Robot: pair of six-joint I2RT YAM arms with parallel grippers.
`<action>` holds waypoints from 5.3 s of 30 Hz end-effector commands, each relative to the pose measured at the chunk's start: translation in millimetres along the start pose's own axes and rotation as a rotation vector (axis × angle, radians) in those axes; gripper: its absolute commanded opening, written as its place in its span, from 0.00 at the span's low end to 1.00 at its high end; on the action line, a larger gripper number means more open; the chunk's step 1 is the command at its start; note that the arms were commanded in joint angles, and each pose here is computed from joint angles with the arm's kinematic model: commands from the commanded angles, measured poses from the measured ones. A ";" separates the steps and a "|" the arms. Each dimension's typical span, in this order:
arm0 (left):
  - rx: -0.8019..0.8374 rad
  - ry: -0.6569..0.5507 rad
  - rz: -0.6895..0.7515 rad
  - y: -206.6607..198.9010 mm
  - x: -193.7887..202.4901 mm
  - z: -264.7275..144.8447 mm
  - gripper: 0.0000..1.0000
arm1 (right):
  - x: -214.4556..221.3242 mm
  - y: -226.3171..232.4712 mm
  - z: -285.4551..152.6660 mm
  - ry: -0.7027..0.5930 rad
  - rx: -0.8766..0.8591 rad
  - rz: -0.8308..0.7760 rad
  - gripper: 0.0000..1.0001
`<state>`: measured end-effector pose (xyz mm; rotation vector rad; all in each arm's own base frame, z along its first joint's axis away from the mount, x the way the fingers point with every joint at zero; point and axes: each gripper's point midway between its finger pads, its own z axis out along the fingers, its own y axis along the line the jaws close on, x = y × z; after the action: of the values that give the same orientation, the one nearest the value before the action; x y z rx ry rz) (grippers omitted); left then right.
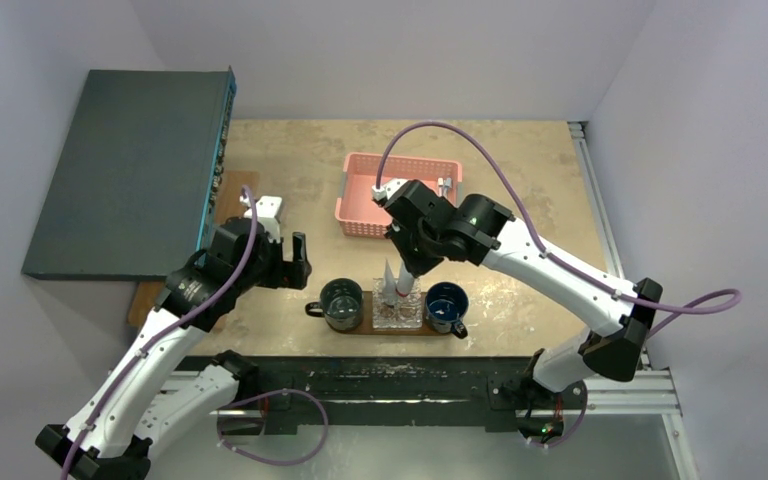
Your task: Prepare toiletry sets of a toothbrush and toothpaste on the tray
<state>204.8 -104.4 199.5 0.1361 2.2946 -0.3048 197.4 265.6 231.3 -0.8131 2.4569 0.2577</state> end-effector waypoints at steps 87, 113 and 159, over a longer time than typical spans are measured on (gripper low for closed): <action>-0.009 -0.008 0.038 1.1 -7.8 7.2 0.89 | 15.2 5.3 58.1 -0.021 0.065 0.019 0.19; -0.002 -0.012 0.033 0.6 -6.1 4.5 0.89 | 22.0 -2.6 -0.2 -0.105 0.046 0.114 0.40; 0.047 -0.010 0.038 -7.5 -5.2 2.2 0.89 | -75.7 -166.3 103.0 -0.160 0.456 0.397 0.38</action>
<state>203.8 -108.9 196.3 0.1841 2.3098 -0.3192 363.4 208.5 175.9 -0.1789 2.4134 -0.0920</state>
